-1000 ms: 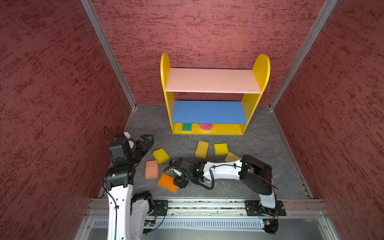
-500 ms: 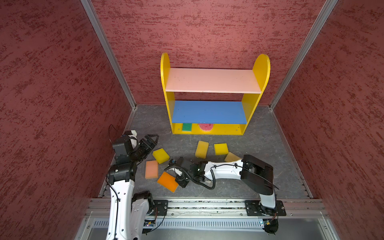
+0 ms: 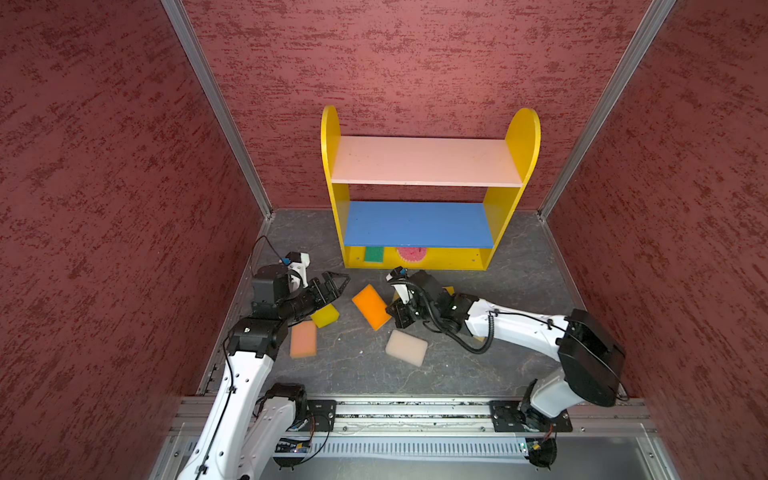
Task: Place and organize the cleaning sponges onto the shelf
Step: 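Grasp the orange sponge with the right gripper and lift it toward the shelf, then hold the orange sponge upright with the right gripper while the left gripper grips it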
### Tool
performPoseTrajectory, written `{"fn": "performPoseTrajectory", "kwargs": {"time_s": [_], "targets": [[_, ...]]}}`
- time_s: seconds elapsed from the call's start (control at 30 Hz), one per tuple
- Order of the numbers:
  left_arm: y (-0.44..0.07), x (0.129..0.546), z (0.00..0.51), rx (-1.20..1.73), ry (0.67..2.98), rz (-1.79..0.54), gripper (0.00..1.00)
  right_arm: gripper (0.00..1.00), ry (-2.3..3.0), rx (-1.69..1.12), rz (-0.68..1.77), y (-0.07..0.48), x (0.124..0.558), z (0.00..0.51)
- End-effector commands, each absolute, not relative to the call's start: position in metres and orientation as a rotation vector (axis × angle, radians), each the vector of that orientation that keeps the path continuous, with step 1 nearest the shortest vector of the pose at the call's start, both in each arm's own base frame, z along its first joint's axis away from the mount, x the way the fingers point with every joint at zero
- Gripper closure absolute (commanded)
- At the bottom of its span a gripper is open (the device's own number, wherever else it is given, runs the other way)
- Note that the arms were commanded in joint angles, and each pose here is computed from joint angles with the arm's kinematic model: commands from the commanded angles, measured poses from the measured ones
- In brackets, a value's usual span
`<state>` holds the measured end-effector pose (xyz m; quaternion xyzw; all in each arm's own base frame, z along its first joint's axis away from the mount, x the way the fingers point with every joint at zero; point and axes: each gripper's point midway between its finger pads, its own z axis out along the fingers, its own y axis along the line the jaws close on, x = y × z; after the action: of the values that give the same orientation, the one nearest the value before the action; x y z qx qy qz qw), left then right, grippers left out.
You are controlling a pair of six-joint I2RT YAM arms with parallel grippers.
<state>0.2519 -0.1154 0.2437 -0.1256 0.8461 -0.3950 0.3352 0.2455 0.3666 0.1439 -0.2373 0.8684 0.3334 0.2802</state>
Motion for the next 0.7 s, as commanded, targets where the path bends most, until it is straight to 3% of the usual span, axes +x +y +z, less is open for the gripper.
{"fn": "performPoseTrajectory", "kwargs": {"time_s": [0.0, 0.67], "targets": [[-0.138, 0.253, 0.240, -0.220, 2.213, -1.071, 0.02, 1.00, 2.289, -0.536, 0.866, 0.348, 0.256, 0.162], [-0.224, 0.250, 0.244, -0.022, 2.126, -1.249, 0.00, 1.00, 2.087, -0.382, 1.191, 0.342, 0.265, 0.241]]}}
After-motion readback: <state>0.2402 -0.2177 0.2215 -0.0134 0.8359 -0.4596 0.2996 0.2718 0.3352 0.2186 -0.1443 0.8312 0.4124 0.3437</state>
